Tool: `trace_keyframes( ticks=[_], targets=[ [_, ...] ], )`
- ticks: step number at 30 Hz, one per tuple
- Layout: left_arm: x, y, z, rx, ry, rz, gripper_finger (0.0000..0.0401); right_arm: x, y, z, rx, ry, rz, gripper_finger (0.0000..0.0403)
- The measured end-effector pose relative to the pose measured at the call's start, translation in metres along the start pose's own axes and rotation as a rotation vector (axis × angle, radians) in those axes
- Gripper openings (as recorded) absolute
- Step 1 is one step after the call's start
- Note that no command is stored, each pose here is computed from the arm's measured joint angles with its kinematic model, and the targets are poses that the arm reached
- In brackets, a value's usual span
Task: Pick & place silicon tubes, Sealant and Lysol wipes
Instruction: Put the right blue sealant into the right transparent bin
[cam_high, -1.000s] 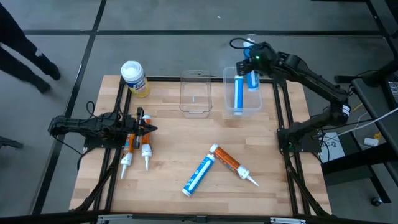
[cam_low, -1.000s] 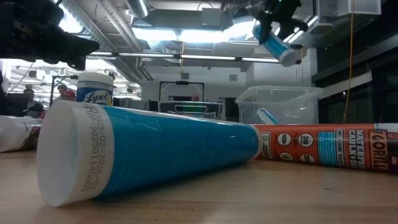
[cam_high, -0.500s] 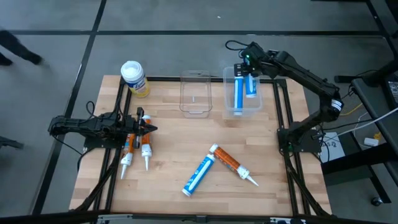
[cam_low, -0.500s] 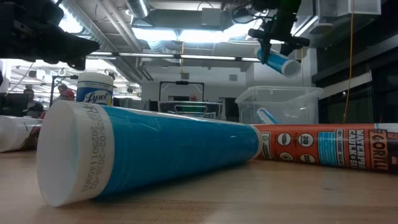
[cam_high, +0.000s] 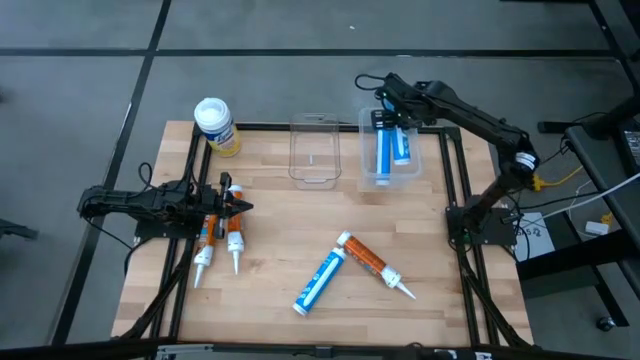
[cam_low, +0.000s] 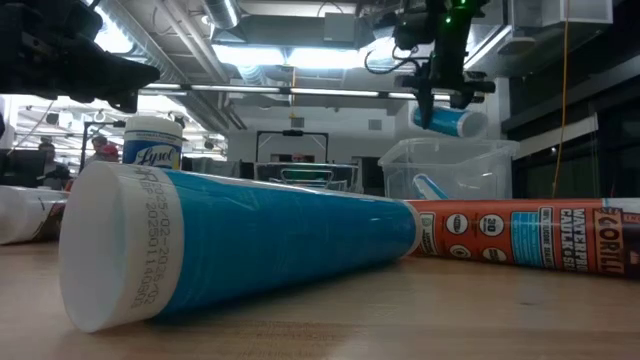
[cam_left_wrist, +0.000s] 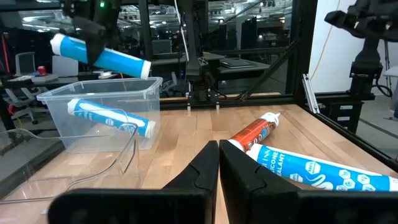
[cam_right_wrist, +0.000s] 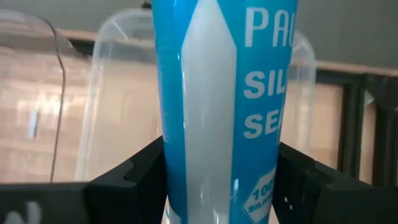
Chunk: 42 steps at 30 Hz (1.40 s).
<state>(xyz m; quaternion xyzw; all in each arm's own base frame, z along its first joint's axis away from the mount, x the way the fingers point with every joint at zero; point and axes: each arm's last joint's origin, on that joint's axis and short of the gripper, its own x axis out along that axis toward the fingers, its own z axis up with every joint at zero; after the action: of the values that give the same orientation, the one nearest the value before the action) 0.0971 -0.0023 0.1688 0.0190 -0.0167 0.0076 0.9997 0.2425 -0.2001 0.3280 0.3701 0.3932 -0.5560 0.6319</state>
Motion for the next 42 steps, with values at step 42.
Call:
trace_keyframes(
  ticks=[42],
  targets=[
    [0.000,0.000,0.000,0.000,0.000,0.000,0.0008,0.044,-0.011,0.009,0.051,0.198,-0.126,0.0257]
  ],
)
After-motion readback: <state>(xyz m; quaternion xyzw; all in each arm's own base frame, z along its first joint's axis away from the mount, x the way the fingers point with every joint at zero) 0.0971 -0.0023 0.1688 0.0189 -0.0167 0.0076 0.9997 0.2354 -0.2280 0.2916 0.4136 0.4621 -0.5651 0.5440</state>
